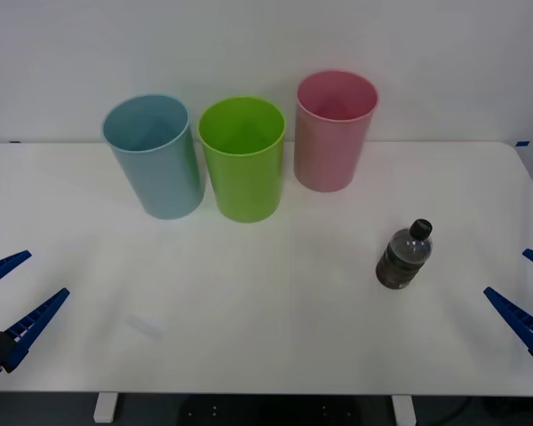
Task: Grasp the object on the table and drop it into the matching bin: aluminum can to the light blue bin, PET bottle to the pink bin.
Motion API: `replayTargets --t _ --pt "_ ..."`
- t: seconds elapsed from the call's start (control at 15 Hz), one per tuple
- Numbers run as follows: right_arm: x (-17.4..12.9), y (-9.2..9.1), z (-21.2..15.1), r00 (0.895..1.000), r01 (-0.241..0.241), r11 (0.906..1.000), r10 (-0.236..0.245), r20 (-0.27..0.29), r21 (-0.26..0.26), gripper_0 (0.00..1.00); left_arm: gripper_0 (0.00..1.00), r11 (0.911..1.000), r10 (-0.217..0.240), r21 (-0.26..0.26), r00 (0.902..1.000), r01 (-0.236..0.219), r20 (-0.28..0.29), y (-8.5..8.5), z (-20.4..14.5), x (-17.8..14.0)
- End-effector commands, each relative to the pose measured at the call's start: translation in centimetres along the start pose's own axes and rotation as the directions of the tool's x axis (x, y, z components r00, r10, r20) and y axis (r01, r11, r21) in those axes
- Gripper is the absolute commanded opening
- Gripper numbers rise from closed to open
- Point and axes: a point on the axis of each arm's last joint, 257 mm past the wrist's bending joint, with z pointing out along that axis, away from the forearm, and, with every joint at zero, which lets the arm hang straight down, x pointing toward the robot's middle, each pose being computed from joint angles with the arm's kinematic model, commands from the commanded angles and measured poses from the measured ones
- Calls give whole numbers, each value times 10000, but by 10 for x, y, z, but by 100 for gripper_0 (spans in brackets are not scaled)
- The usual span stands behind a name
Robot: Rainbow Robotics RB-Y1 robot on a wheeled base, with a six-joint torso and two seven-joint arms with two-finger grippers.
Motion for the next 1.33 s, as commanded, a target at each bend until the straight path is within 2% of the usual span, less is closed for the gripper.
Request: replayTargets --t 0.07,0.13,0.4,0.6,0.8,1.0,1.33 --pt "0 0 0 10000 -1 10000 1 0 0 100 100 10000 0 0 10000 0 0 0 0 0" --pt "6 -4 -8 9998 -214 9992 213 36 324 100 100 10000 0 0 10000 0 0 0 0 0" --pt "-1 -7 -9 9998 -137 9988 130 155 463 100 100 10000 0 0 10000 0 0 0 0 0" --pt "8 -8 -8 9999 -102 9984 102 2 552 100 100 10000 0 0 10000 0 0 0 0 0" --pt "22 -15 -8 9960 865 9934 -846 -279 758 100 100 10000 0 0 10000 0 0 0 0 0" --pt "39 -20 -9 9854 1625 9835 -1576 -638 799 100 100 10000 0 0 10000 0 0 0 0 0" --pt "63 -17 1 9829 1596 9848 -1521 -1038 685 100 100 10000 0 0 10000 0 0 0 0 0"
